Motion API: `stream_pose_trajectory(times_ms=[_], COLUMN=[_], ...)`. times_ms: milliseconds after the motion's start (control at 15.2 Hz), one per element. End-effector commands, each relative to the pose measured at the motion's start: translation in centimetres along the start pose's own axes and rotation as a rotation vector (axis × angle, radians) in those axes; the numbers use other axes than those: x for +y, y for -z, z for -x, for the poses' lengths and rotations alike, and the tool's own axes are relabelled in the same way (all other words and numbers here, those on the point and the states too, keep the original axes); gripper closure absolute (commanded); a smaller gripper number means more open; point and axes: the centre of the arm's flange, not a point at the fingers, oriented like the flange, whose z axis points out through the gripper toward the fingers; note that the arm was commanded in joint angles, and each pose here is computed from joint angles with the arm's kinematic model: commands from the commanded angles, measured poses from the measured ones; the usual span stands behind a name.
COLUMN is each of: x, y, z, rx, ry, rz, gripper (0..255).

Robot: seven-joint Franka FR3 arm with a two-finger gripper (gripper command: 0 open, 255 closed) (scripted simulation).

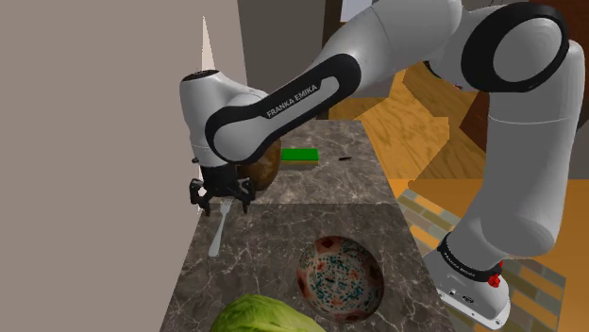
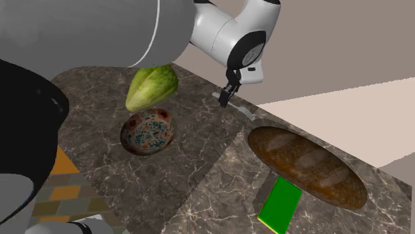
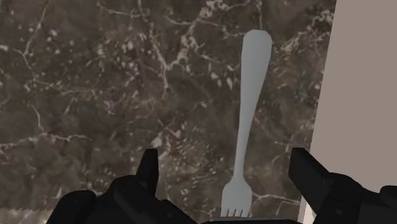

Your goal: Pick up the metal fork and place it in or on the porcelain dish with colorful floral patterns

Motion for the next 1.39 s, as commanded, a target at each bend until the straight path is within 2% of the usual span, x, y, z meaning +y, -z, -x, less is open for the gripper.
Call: stream_pose_trajectory(times_ms=[0, 528, 1056, 1122, 1320], x=[-2.3, -2.5, -2.5, -2.5, -2.5], y=[-1.0, -5.0, -5.0, -5.0, -5.0], z=[-0.3, -0.4, -0.4, -0.4, -0.4], rx=[0.003, 0.003, 0.003, 0.003, 0.003], ry=[-0.037, -0.04, -0.04, -0.04, -0.04], rz=[-0.006, -0.006, -0.006, -0.006, -0.006], gripper=[0, 0, 0, 255, 255])
